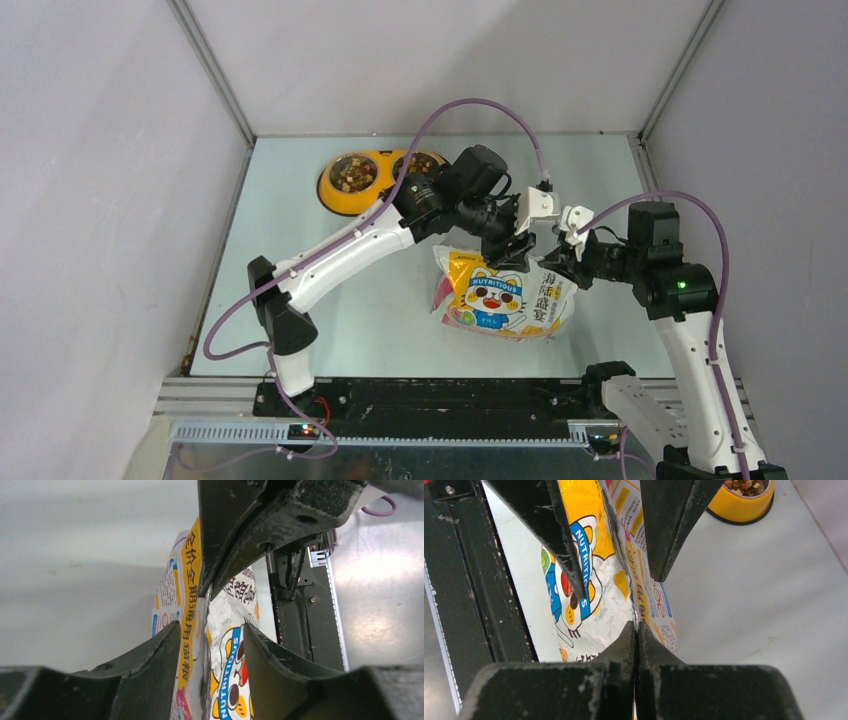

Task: Serve the pet food
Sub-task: Close the pet food bag at the center of the board.

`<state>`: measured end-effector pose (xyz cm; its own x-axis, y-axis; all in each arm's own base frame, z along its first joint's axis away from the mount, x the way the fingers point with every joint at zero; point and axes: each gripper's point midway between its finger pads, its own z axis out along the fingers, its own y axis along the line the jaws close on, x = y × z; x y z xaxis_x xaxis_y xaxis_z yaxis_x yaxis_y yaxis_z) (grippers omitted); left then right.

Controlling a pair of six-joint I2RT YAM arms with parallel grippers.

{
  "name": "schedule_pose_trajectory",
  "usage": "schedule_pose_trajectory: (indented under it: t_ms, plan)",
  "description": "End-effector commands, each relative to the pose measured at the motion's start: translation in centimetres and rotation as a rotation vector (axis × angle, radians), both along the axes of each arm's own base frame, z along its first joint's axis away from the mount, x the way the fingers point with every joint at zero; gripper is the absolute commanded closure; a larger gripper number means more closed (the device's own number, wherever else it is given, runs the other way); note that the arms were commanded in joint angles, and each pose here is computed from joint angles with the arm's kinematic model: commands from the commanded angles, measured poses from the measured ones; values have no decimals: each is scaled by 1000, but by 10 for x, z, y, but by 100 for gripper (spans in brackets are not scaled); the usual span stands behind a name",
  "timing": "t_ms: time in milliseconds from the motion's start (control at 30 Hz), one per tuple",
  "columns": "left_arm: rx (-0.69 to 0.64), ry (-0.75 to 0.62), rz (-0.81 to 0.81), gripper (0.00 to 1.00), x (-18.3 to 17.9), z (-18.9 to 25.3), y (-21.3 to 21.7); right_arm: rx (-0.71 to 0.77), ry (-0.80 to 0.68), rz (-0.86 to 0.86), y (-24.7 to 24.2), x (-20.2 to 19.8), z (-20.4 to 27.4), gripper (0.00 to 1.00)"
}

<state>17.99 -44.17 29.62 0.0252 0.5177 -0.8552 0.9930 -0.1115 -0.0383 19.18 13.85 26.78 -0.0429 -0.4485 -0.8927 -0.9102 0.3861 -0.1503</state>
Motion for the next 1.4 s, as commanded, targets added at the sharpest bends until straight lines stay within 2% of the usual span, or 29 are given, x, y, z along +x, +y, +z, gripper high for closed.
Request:
schedule_pose_trajectory:
  t_ms: [0, 33, 67, 133, 200, 300, 400, 467, 500, 567, 633, 700, 767, 967, 1000, 1067, 1133, 1167, 1200, 1267, 1333, 1367]
  plan:
    - [-40, -50, -3, 53, 2, 14, -8, 54, -104, 25, 4, 2, 28, 100]
    - [-37, -46, -6, 60, 2, 12, -9, 55, -102, 25, 4, 2, 28, 100]
    - [-36, -45, -8, 73, 1, 12, -9, 56, -101, 25, 4, 2, 27, 100]
    - [-32, -45, -8, 90, 1, 11, -10, 62, -99, 30, 5, 1, 28, 100]
    - [-27, -45, -5, 89, 2, 8, -10, 71, -99, 32, 5, 0, 30, 100]
    - [-20, -46, -4, 61, 1, 6, -9, 84, -103, 33, 5, -1, 33, 100]
    - [-11, -49, -4, 54, 2, 2, -8, 97, -104, 34, 4, -2, 35, 100]
    - [-3, -49, -3, 62, 2, -1, -8, 105, -103, 35, 4, -2, 36, 100]
    - [-1, -51, -4, 71, 2, -2, -7, 108, -101, 37, 5, -2, 36, 100]
    - [5, -49, -5, 82, 2, -5, -6, 114, -98, 39, 5, -3, 36, 100]
    - [11, -46, -10, 91, 1, -7, -6, 118, -98, 38, 4, -3, 37, 100]
    - [16, -42, -15, 98, 0, -9, -5, 121, -99, 38, 4, -3, 38, 100]
    - [18, -42, -30, 100, -2, -10, -4, 122, -100, 36, 4, -3, 38, 100]
    - [-3, -30, -24, 100, 0, -3, 7, 124, -93, 36, 3, -3, 36, 100]
    - [1, -46, -6, 86, 4, -2, 11, 124, -94, 36, 3, -3, 36, 100]
    - [13, -65, 10, 66, 7, -3, 16, 124, -95, 34, 3, -3, 35, 100]
    - [29, -77, 19, 59, 9, -7, 20, 123, -94, 33, 3, -2, 35, 100]
    - [41, -75, 20, 59, 8, -12, 22, 123, -94, 32, 3, -2, 35, 100]
    - [45, -80, 21, 68, 9, -13, 23, 123, -95, 33, 3, -3, 35, 100]
    - [62, -81, 24, 91, 10, -19, 25, 122, -96, 32, 3, -3, 35, 100]
    - [66, -85, 30, 99, 11, -20, 26, 123, -94, 33, 3, -2, 35, 100]
    - [61, -90, 31, 99, 11, -19, 26, 122, -94, 33, 3, -2, 34, 100]
